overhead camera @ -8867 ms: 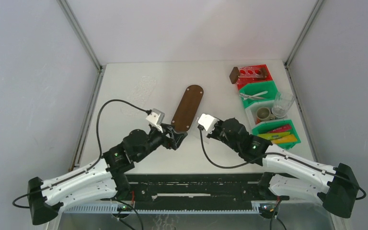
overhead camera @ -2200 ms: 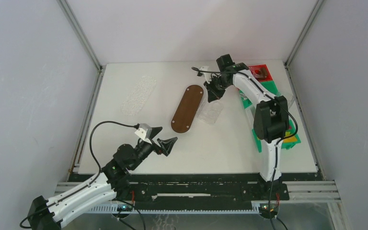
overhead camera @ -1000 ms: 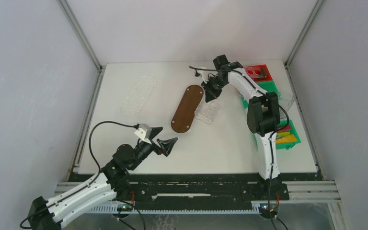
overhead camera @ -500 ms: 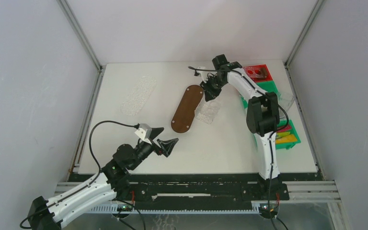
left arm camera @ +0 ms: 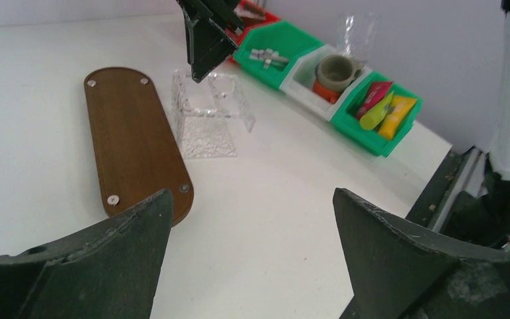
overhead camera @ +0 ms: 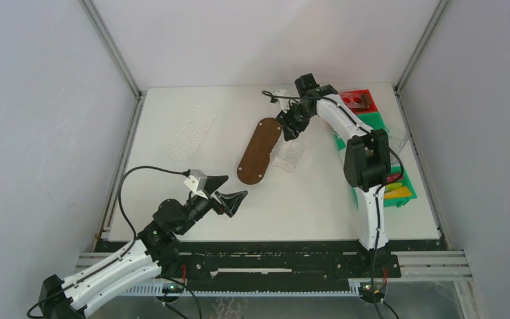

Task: Prepare toiletry sets of a toothbrush and toothpaste on the tray
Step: Place the toothpaste holder at the center of the board, then adjust the toothpaste holder at the center of the board.

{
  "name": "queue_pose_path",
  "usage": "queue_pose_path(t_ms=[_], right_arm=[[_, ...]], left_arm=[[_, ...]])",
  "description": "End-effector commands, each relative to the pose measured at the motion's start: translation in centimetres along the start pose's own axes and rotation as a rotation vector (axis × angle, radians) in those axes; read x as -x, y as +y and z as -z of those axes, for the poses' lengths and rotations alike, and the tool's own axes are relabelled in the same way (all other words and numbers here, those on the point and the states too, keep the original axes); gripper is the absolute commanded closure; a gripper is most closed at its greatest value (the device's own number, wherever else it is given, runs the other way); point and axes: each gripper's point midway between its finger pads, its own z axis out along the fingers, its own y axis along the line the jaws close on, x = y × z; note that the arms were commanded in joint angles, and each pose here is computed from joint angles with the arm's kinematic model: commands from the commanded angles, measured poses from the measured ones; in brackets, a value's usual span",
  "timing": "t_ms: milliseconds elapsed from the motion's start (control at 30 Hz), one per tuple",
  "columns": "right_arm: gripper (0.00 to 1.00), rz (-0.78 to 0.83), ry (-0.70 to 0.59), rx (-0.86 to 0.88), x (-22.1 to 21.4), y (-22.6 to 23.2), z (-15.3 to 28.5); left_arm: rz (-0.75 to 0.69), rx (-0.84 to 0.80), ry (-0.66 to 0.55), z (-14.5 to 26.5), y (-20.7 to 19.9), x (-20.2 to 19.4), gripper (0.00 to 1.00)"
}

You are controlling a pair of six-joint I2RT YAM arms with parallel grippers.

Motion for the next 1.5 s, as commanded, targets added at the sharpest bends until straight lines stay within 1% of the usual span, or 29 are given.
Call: queue_pose_path(t_ms=[0, 100, 167, 233, 267, 300, 333, 400, 433, 500, 533, 567, 600, 633, 667, 767, 800, 833, 900, 1000, 1100, 1200, 1233, 1367, 1467], right_arm=[[0.41, 0.056, -0.15, -0.117, 4.8, 2.1, 7.2], [0.41, 0.061, -0.179, -0.156, 5.0, 3.9, 9.2], [0.41, 0.037, -0.204, -0.184, 4.4, 5.3, 10.1], [0.39, -0.004, -0.275, -0.212, 4.3, 7.0, 11.2], [0.36, -0.024, -0.346, -0.242, 4.8, 7.5, 11.9], [0.32, -0.08, -0.405, -0.257, 4.5, 8.4, 12.3], [0.3, -0.176, -0.468, -0.275, 4.2, 8.9, 13.0], [0.29, -0.403, -0.551, -0.266, 2.3, 9.6, 13.4], [0.29, -0.468, -0.584, -0.272, 1.2, 10.1, 13.7], [0.29, -0.526, -0.626, -0.344, -1.0, 10.5, 12.9], [0.25, -0.561, -0.646, -0.403, -2.1, 10.3, 12.6], [0.16, -0.608, -0.657, -0.451, -3.1, 10.0, 12.2], [0.02, -0.656, -0.661, -0.491, -4.0, 9.5, 11.9], [0.0, -0.709, -0.655, -0.515, -4.8, 9.0, 11.6], [0.0, -0.728, -0.641, -0.525, -5.4, 8.6, 11.2], [0.0, -0.75, -0.607, -0.522, -6.1, 7.7, 10.0], [0.02, -0.761, -0.604, -0.538, -6.4, 7.2, 9.9], [0.06, -0.783, -0.603, -0.556, -7.1, 6.6, 9.7], [0.17, -0.82, -0.615, -0.584, -8.0, 5.7, 9.6], [0.46, -0.85, -0.605, -0.61, -8.8, 4.7, 9.3], [0.69, -0.875, -0.561, -0.622, -9.3, 3.6, 8.1], [0.78, -0.892, -0.53, -0.62, -9.2, 2.7, 6.7], [0.8, -0.894, -0.521, -0.614, -9.1, 2.4, 6.2], [0.83, -0.898, -0.492, -0.587, -8.4, 1.6, 4.4], [0.83, -0.892, -0.487, -0.577, -7.6, 1.3, 3.8]], left_arm=[[0.055, -0.069, -0.128, 0.0, -2.3, 5.9, 0.06], [0.08, -0.085, -0.138, 0.3, -2.8, 6.7, 0.06], [0.1, -0.092, -0.141, 0.5, -3.0, 7.0, 0.06], [0.122, -0.096, -0.145, 0.6, -3.2, 7.2, 0.06], [0.134, -0.096, -0.144, 0.7, -3.2, 7.2, 0.06], [0.146, -0.096, -0.142, 0.7, -3.2, 7.2, 0.06], [0.16, -0.096, -0.14, 0.7, -3.2, 7.1, 0.06], [0.188, -0.093, -0.132, 0.8, -3.2, 6.8, 0.06], [0.2, -0.093, -0.126, 0.8, -3.3, 6.7, 0.06], [0.224, -0.092, -0.112, 0.7, -3.3, 6.4, 0.06], [0.235, -0.089, -0.105, 0.7, -3.3, 6.1, 0.06], [0.243, -0.086, -0.097, 0.6, -3.3, 5.9, 0.07], [0.248, -0.081, -0.092, 0.6, -3.2, 5.7, 0.07], [0.254, -0.069, -0.09, 0.5, -3.0, 5.7, 0.07], [0.257, -0.061, -0.09, 0.5, -2.9, 5.6, 0.08], [0.257, -0.032, -0.094, 0.5, -2.3, 5.5, 0.08], [0.257, -0.02, -0.095, 0.4, -2.1, 5.5, 0.08], [0.257, -0.012, -0.094, 0.4, -1.9, 5.4, 0.08], [0.261, -0.003, -0.09, 0.3, -1.7, 5.0, 0.08], [0.263, 0.007, -0.074, 0.1, -1.5, 4.3, 0.08], [0.256, 0.022, -0.064, 0.0, -1.2, 3.8, 0.08], [0.248, 0.028, -0.057, -0.3, -1.1, 3.7, 0.09], [0.246, 0.026, -0.057, -0.3, -1.1, 3.7, 0.09], [0.245, 0.028, -0.048, -0.5, -1.0, 3.4, 0.09], [0.242, 0.033, -0.046, -0.4, -0.9, 3.2, 0.09]])
